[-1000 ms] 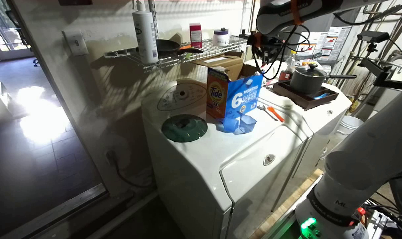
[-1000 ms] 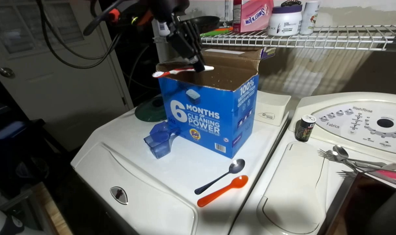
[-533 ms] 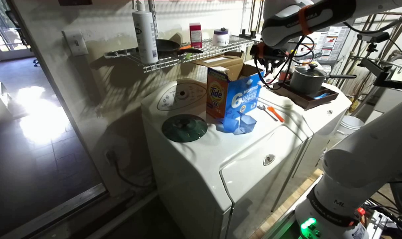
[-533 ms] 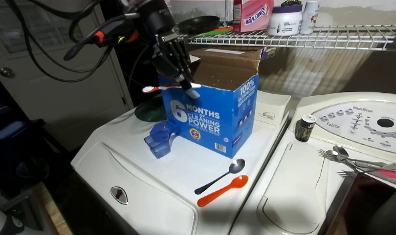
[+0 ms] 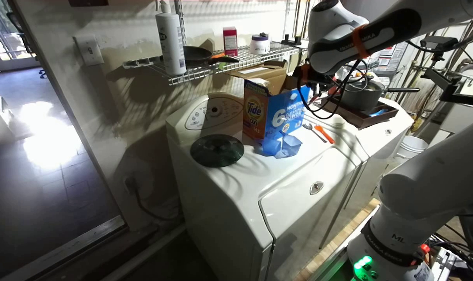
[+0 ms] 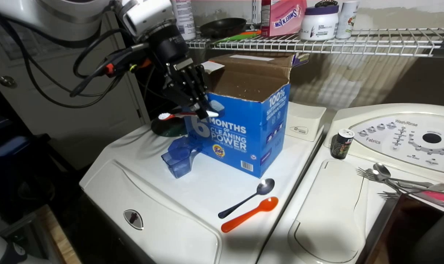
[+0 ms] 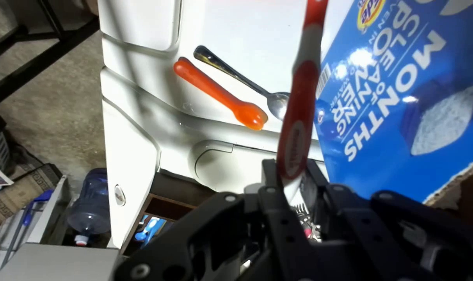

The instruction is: Use the pink and white spoon to some of the contents of the blue box into the blue cup on the right

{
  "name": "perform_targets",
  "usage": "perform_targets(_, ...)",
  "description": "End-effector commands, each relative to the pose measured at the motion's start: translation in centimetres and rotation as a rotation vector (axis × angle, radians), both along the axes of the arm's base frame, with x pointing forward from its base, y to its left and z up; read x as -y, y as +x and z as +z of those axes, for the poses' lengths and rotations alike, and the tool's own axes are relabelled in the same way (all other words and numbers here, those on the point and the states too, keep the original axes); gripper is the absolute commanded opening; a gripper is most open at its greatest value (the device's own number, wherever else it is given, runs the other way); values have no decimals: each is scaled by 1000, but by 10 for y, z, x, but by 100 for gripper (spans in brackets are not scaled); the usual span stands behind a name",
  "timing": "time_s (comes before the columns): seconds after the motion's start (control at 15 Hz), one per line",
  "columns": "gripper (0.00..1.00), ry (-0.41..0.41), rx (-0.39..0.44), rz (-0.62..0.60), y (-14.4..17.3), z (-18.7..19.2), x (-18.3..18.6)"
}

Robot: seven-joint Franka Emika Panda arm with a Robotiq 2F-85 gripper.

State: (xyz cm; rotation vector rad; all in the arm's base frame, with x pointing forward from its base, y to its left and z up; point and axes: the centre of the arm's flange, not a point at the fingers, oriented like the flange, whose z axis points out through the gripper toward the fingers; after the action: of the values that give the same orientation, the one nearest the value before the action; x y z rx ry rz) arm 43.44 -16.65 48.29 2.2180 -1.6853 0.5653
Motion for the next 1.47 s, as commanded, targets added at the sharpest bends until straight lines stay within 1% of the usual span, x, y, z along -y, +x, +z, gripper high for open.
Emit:
perform_targets(0.0, 5, -26, 23, -12, -7, -17, -11)
perform_targets(0.13, 5, -30, 10, -9, -7, -24, -16)
perform_targets(0.4, 5, -62, -14, -8, -6, -38, -20)
perform_targets(0.87, 5, -136, -9, -5, -2, -55, -28)
perform_targets(1.4, 5, -215, 43, -28, 10, -70, -43)
